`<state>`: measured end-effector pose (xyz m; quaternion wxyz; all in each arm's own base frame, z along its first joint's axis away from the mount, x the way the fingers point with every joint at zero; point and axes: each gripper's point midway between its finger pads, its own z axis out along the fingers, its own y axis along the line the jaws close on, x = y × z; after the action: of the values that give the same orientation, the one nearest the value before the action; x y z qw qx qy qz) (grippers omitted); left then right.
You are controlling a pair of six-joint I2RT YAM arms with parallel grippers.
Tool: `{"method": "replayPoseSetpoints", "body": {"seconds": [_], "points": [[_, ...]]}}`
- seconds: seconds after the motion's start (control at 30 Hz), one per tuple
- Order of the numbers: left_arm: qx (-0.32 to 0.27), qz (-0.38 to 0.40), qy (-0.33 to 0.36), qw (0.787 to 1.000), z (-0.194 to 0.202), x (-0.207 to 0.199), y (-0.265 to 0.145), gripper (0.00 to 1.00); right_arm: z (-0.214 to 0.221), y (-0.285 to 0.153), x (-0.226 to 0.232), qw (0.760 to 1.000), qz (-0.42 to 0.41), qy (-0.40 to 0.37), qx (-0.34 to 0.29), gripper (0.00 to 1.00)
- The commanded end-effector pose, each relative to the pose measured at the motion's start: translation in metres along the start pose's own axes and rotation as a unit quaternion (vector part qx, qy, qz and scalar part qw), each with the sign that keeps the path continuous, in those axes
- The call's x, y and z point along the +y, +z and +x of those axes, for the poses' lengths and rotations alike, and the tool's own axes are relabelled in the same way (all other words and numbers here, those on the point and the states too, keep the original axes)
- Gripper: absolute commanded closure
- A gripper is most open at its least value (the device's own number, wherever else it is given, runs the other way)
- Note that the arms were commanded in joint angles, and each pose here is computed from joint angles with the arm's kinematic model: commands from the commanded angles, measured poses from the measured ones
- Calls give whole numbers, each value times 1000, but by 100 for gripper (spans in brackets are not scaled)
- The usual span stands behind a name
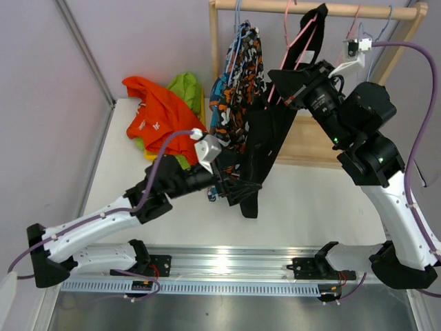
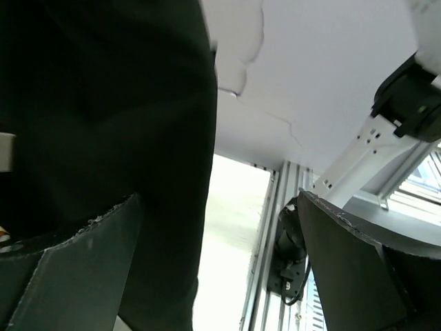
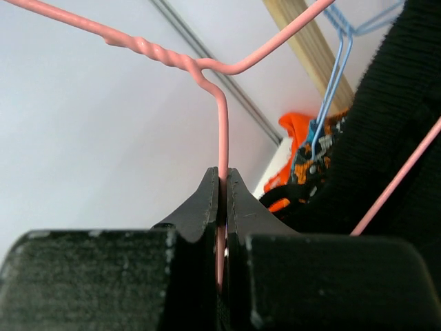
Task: Remove the shorts from the hanger
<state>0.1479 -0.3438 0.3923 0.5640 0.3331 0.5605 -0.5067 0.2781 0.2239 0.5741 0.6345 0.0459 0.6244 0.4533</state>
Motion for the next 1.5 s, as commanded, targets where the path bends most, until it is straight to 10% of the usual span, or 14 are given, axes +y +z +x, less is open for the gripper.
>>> {"method": "replayPoseSetpoints", "body": {"seconds": [0.0, 0.37, 0.4, 0.47, 0.53, 1.0, 1.47], "points": [[-48, 11, 19, 999, -17, -9, 19, 0, -38, -14, 23, 996, -33, 12, -80, 100], [-81, -108, 37, 990, -17, 36, 42, 8, -41, -42, 37, 995, -49, 62, -68, 100], [-71, -113, 40, 990, -11, 39, 50, 15, -46, -46, 40, 994, -51, 65, -72, 100], [-64, -121, 38, 990, -9, 43, 57, 71, -52, -48, 40, 994, -44, 65, -77, 100], [-53, -121, 25, 991, 4, 44, 57, 100, -63, -50, 41, 994, -36, 58, -86, 100], [-27, -113, -37, 993, 73, -17, -5, 100, -94, -7, -4, 994, 30, 11, -101, 100], [7, -180, 22, 983, 21, 121, 120, 100, -49, -76, 78, 950, -169, 260, 28, 100]]}}
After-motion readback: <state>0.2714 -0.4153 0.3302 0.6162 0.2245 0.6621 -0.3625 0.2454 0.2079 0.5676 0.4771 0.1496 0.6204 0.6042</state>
